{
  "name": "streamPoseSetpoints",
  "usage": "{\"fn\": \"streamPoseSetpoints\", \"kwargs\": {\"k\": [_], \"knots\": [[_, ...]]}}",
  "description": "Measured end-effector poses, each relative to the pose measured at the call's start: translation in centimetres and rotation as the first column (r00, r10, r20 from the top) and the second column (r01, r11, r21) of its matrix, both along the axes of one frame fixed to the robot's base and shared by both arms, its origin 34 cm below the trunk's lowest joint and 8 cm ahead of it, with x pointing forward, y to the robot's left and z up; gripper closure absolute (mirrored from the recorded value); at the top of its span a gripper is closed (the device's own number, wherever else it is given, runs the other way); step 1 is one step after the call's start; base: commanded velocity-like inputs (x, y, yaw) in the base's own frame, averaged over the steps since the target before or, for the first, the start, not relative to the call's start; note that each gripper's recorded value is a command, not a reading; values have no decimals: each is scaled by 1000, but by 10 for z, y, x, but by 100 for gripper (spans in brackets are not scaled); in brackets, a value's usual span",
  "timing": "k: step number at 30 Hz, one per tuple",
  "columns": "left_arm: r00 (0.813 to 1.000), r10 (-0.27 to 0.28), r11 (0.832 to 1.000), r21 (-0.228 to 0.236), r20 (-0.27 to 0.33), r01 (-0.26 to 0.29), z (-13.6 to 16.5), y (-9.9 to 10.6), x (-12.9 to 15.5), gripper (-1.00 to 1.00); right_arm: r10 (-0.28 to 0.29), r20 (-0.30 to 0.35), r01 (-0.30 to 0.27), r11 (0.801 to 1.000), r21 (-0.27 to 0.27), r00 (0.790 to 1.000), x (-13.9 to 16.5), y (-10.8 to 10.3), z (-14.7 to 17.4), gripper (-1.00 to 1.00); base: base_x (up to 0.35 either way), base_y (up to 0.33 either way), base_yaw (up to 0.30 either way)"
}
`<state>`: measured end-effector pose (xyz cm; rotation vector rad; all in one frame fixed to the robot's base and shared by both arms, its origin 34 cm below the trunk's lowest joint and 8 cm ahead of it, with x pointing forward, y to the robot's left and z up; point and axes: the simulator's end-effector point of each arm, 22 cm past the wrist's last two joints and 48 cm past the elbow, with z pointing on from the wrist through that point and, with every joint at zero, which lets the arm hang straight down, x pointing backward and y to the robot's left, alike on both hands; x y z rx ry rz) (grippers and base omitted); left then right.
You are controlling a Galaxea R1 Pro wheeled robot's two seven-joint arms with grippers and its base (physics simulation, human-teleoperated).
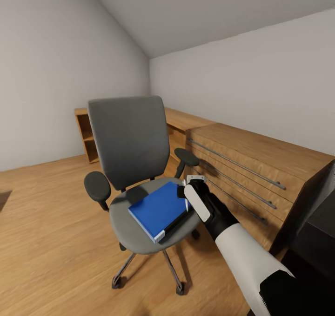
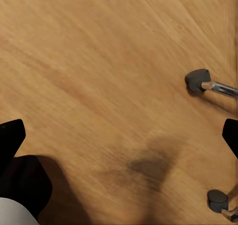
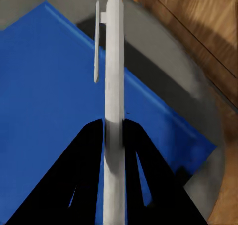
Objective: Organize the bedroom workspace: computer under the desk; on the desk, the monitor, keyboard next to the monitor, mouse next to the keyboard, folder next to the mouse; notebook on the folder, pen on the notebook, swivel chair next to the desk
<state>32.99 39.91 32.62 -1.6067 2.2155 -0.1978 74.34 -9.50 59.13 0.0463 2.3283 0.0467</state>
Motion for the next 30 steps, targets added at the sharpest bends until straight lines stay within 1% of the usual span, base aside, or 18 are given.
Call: {"fn": "streamPoseSetpoints", "kwargs": {"k": [5, 9, 12, 14, 17, 21, 22, 27, 30], "knots": [[1000, -1, 1000, -2, -4, 1, 10, -1, 2, -100, 23, 96, -28, 999, 46, 995, 4, 13, 50, 100, 0, 0, 0], [1000, -1, 1000, -5, -8, 1, 17, -1, 3, -100, 40, 148, -53, 995, 87, 988, -7, 24, 74, 100, 0, 0, 0], [1000, -2, 1000, -6, -10, 2, 23, -2, 5, -100, 52, 179, -72, 992, 105, 982, -12, 30, 91, 100, 0, 0, 0], [1000, -2, 1000, -6, -11, 1, 28, -2, 6, -100, 66, 186, -87, 991, 106, 980, -16, 33, 101, 100, 0, 0, 0], [1000, -1, 1000, -6, -11, 1, 34, -2, 7, -100, 96, 181, -115, 989, 96, 979, -22, 37, 112, 100, 0, 0, 0], [1000, -1, 1000, -7, -12, 1, 43, -2, 9, -100, 141, 172, -157, 984, 81, 975, -33, 41, 128, 100, 0, 0, 0], [1000, -1, 1000, -8, -14, 1, 44, -2, 9, -100, 159, 174, -175, 981, 80, 972, -40, 43, 135, 100, 0, 0, 0], [1000, -2, 1000, -13, -24, 2, 52, -4, 9, -100, 178, 207, -201, 975, 94, 962, -54, 46, 161, 100, 0, 0, 0], [1000, -2, 1000, -15, -29, 1, 57, -4, 9, -100, 181, 215, -206, 973, 100, 960, -58, 46, 169, 100, 0, 0, 0]]}}
